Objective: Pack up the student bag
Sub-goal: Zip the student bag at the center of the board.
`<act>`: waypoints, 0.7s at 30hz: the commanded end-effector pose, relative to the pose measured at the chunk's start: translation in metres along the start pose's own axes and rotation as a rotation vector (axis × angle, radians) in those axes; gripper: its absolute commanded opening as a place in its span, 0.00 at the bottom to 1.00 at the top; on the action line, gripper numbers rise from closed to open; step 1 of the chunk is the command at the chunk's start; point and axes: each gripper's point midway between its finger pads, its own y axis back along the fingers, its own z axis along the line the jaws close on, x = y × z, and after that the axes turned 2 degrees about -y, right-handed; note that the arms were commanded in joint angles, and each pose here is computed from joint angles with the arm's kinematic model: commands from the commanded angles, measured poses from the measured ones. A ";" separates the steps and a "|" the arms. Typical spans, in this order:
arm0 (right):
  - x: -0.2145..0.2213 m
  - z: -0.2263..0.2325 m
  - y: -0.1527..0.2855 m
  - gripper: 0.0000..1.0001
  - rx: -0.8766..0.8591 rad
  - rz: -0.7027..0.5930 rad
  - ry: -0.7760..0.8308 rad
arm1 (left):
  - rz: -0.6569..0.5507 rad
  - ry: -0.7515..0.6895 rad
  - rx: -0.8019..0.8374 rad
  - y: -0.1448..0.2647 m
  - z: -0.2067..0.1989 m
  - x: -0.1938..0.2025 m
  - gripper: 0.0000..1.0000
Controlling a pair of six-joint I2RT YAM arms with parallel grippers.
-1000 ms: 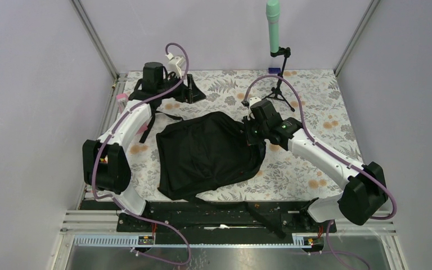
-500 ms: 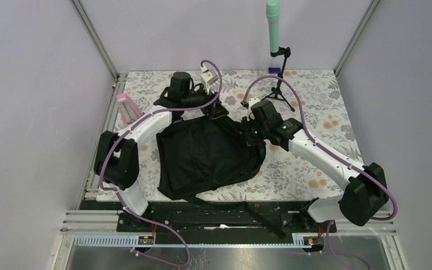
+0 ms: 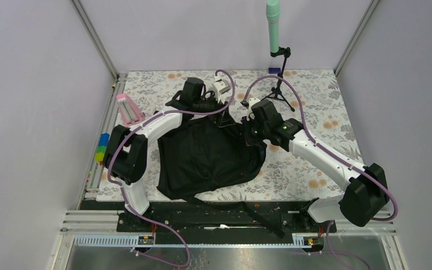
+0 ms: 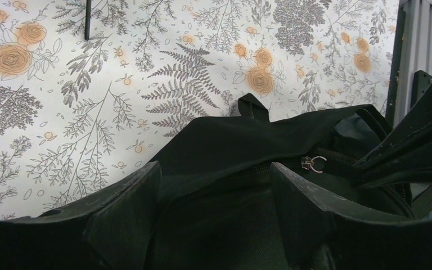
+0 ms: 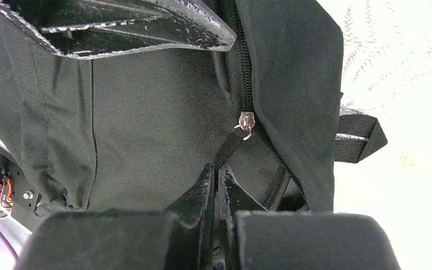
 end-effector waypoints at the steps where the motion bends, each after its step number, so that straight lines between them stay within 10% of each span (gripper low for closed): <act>1: -0.012 0.016 0.014 0.00 -0.073 -0.049 -0.005 | -0.031 -0.093 -0.026 -0.003 0.002 -0.021 0.72; 12: -0.011 0.019 0.015 0.00 -0.092 -0.057 -0.020 | 0.012 -0.185 -0.192 -0.003 0.016 -0.015 0.68; 21: -0.009 0.017 0.015 0.00 -0.082 -0.059 -0.025 | 0.029 -0.181 -0.201 -0.003 0.014 -0.013 0.11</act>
